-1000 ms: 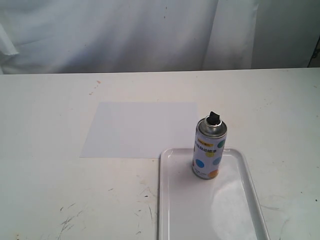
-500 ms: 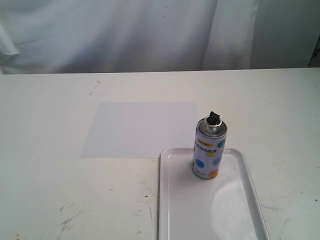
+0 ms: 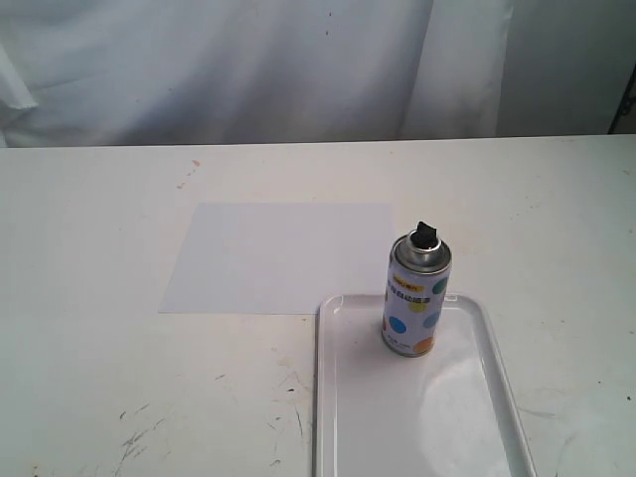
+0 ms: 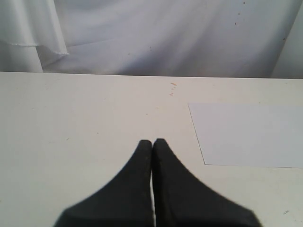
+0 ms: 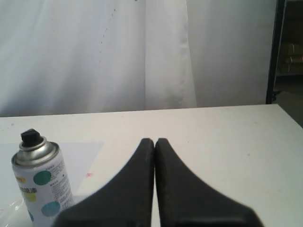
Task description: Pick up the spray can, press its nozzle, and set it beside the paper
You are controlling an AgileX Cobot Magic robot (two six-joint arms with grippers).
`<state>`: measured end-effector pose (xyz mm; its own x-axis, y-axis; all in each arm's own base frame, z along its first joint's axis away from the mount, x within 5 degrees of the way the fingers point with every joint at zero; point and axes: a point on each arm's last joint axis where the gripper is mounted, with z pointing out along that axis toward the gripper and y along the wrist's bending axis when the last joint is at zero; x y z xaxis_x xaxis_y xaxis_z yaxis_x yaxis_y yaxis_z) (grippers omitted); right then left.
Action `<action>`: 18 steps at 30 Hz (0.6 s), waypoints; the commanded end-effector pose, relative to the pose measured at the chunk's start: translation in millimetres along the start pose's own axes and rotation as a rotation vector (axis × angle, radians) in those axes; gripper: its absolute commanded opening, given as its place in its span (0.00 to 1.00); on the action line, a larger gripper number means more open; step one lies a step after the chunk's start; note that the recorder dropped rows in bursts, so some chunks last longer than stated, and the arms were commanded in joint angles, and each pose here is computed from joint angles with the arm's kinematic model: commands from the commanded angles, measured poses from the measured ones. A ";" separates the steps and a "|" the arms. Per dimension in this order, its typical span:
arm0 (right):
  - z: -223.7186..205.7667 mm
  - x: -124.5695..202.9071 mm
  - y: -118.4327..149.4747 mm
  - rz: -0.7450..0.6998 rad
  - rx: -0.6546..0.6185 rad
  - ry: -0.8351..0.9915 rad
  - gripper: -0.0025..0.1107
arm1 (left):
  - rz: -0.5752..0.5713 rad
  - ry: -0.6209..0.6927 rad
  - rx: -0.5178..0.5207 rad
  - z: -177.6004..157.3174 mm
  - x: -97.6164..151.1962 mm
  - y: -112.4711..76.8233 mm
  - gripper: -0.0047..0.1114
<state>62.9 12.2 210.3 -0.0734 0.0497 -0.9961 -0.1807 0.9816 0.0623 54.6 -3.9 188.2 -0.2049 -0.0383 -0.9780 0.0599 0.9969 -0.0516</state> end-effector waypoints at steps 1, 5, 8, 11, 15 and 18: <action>-2.3 8.7 -2.8 0.031 0.037 -0.005 0.02 | 0.004 -0.007 -0.002 0.1 0.7 0.2 0.04; -5.5 14.2 -4.9 0.010 0.076 0.041 0.02 | 0.004 -0.007 -0.002 0.1 0.7 0.2 0.04; -6.8 18.4 -6.2 0.010 0.101 0.081 0.02 | 0.004 -0.007 -0.002 0.1 0.7 0.2 0.04; -7.4 23.7 -6.1 0.011 0.101 0.140 0.02 | 0.004 -0.007 -0.002 0.1 0.7 0.2 0.04; -8.0 27.4 -5.9 0.011 0.100 0.181 0.02 | 0.004 -0.007 -0.002 0.1 0.7 0.2 0.04; -7.9 27.2 -5.9 -0.004 0.098 0.180 0.02 | 0.004 -0.007 -0.002 0.1 0.7 0.2 0.04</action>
<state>54.4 7.0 184.7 -0.2466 0.0484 -0.9679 -0.0898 0.9933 0.0725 54.6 -3.9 188.2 -0.2048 -0.0358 -0.9781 0.0604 0.9970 -0.0492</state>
